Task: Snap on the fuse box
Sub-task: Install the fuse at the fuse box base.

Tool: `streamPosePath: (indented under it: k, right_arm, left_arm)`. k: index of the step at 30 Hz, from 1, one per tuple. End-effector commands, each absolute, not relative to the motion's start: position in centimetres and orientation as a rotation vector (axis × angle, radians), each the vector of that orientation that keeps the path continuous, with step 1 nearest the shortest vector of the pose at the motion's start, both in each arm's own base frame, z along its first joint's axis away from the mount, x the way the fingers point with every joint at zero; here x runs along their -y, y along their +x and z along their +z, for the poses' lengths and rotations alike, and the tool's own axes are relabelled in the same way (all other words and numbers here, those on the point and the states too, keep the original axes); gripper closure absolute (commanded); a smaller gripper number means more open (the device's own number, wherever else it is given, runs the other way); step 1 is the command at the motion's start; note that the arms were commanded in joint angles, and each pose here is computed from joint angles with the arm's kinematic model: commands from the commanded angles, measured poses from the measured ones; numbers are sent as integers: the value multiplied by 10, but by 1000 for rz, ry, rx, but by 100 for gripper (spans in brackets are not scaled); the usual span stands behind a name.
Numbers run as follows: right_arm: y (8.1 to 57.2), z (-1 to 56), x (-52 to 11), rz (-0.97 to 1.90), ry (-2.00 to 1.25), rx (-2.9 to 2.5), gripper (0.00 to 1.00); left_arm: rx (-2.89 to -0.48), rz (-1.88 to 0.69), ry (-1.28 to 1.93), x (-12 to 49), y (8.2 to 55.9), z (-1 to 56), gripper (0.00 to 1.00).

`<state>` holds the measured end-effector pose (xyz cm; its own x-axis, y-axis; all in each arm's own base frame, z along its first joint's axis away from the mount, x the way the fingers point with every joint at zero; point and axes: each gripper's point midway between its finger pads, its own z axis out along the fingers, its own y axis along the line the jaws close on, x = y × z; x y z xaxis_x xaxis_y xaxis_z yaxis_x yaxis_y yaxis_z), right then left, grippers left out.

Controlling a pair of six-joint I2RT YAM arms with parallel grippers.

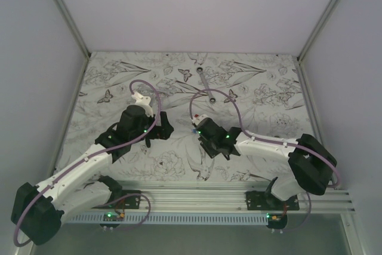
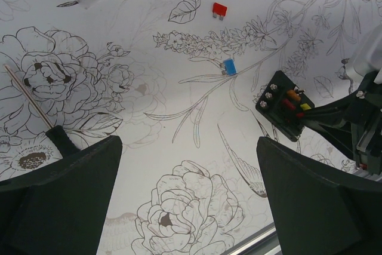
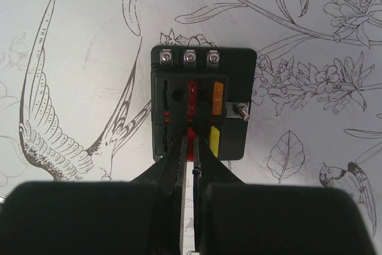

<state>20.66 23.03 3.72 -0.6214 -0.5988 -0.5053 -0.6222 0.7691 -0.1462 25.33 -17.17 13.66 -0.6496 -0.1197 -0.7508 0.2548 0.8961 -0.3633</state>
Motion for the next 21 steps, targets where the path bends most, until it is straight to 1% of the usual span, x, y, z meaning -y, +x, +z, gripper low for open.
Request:
streamPosePath:
  k: [1,3,9,13,21]
  right_arm:
    - [205,46,-244,126,-932,-2411,98]
    - [201,44,-244,136,-927,-2430,100]
    - [190,18,-225,92,-855,-2542,100]
    - [179,-2,-201,56,-748,-2642,100]
    - [165,-11,-187,78,-653,-2691,100]
  left_arm:
    - [-2222,-568,85,169,249,132,0]
    - [-2222,-567,84,169,249,132,0]
    - [-2222,-571,83,169,248,132,0]
    - [-2221,-572,80,169,248,132,0]
    - [-2221,-576,78,169,248,133,0]
